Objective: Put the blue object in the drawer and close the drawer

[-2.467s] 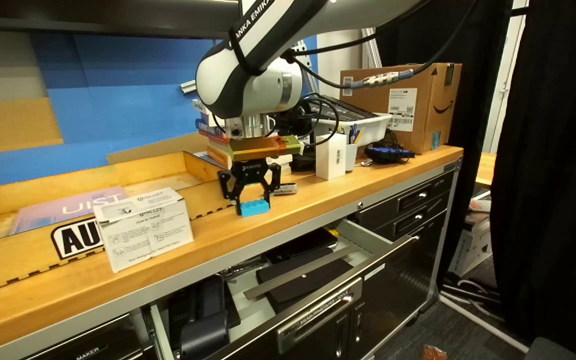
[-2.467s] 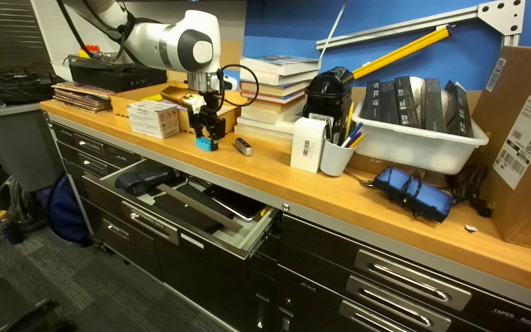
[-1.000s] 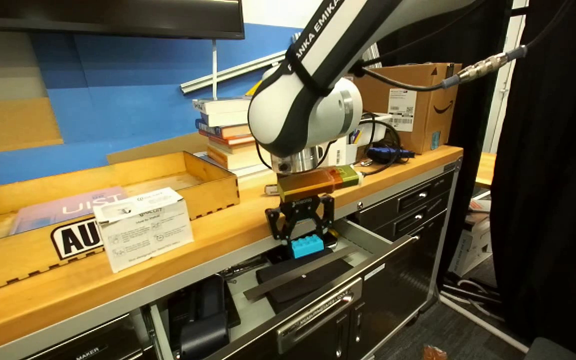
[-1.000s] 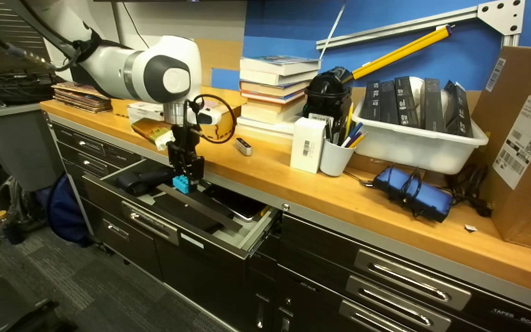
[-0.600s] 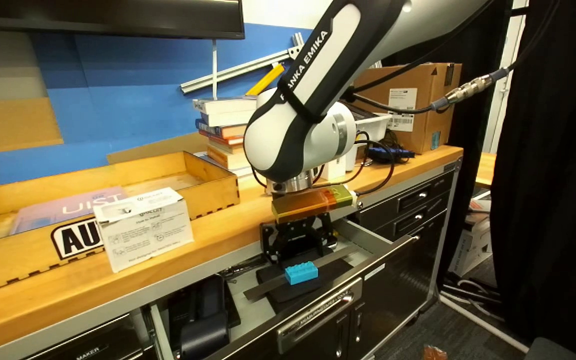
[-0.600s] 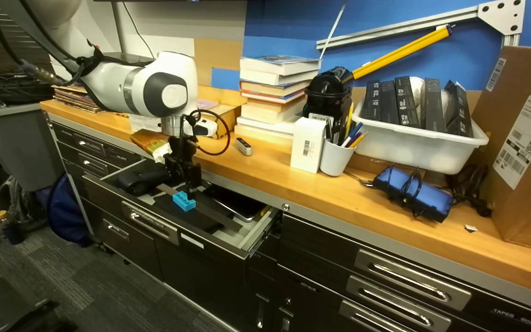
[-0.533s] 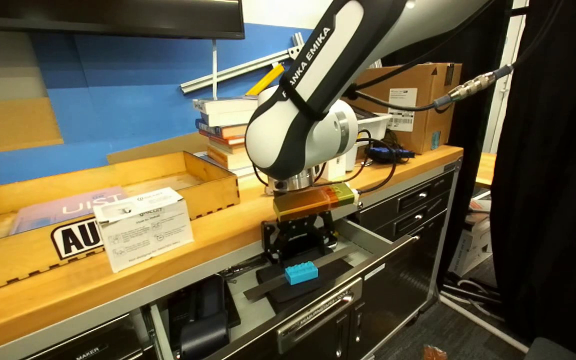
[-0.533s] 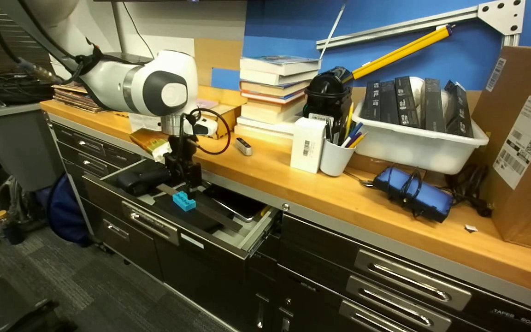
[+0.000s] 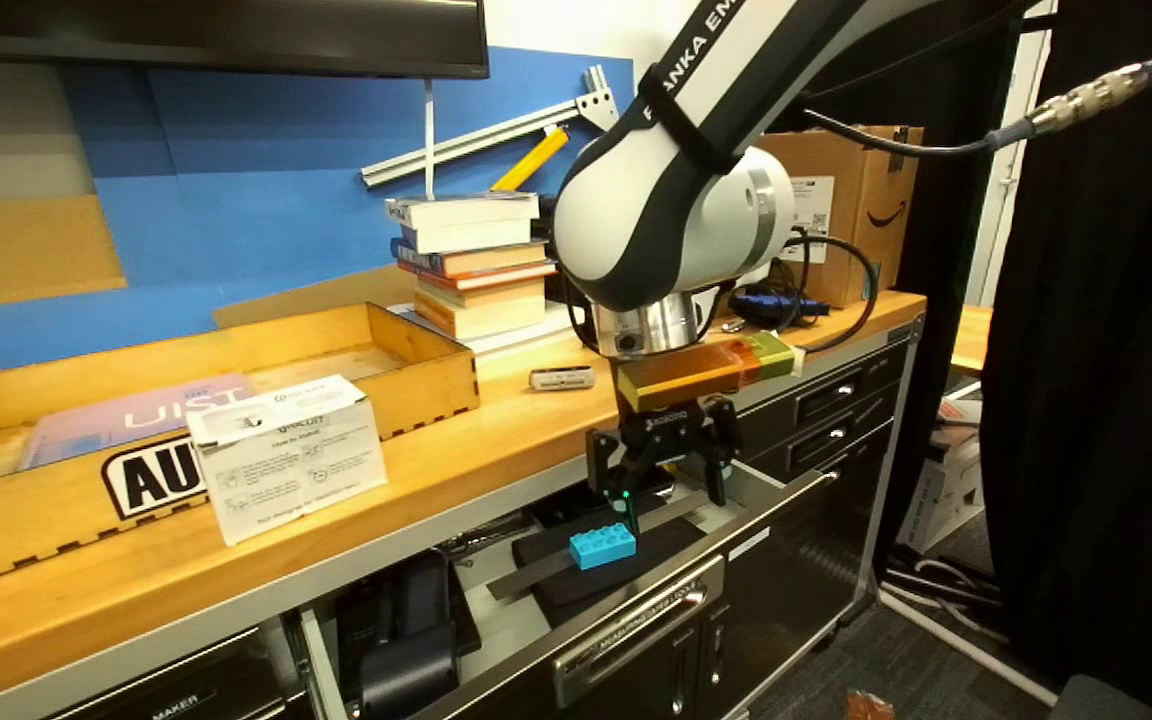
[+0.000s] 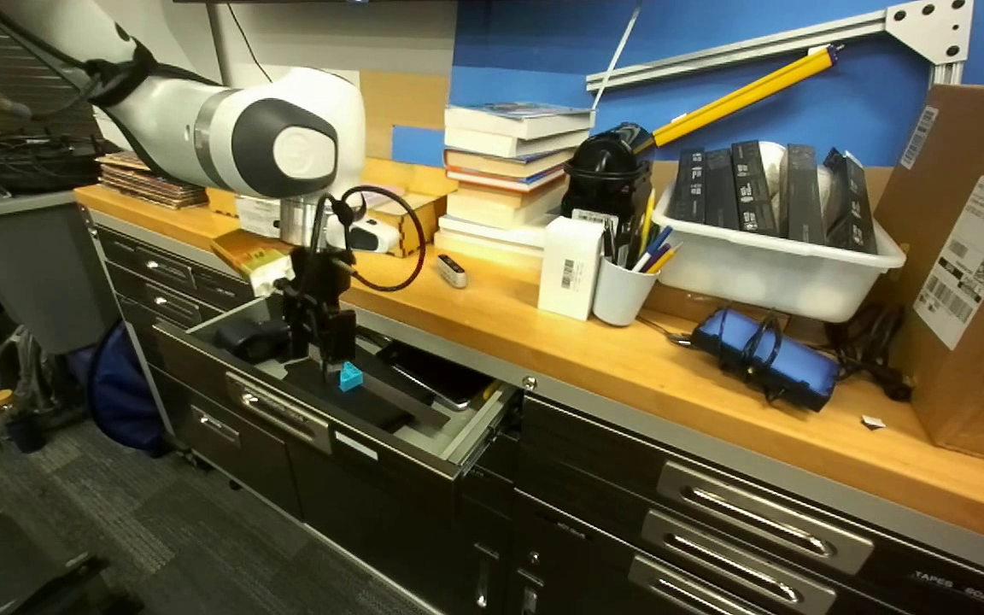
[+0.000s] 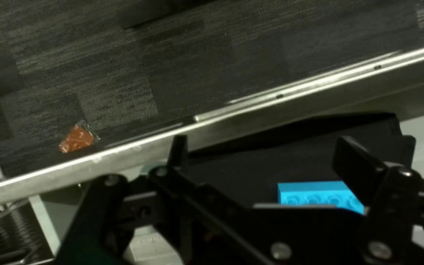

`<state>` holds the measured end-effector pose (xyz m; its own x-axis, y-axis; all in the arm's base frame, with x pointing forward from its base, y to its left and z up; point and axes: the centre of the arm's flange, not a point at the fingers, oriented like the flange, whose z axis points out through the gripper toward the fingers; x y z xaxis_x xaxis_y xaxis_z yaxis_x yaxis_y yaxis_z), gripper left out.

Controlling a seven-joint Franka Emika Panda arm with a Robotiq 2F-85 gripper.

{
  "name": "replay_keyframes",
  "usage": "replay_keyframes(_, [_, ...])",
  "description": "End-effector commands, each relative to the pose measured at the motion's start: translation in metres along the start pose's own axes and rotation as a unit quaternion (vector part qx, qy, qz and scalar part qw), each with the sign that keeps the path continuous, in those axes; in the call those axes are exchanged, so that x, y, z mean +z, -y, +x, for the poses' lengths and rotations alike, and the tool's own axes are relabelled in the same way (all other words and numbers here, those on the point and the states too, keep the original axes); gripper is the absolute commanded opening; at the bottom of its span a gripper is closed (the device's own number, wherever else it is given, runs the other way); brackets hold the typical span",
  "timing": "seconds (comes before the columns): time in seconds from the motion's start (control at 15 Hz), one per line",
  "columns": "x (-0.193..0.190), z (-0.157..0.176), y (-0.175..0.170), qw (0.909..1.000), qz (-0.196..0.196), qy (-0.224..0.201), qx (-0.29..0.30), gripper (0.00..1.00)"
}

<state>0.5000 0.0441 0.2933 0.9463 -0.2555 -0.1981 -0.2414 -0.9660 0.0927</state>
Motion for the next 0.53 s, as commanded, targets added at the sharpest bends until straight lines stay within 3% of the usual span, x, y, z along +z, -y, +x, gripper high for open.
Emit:
replay_keyframes(0.0, [0.017, -0.024, -0.023, 0.9991, 0.004, 0.043, -0.003, 1.0])
replay_keyframes(0.2, [0.039, -0.026, -0.036, 0.9969, -0.003, 0.078, 0.004, 1.0])
replay_keyframes(0.47, [0.057, -0.01, -0.036, 0.9974, -0.003, 0.062, 0.038, 1.0])
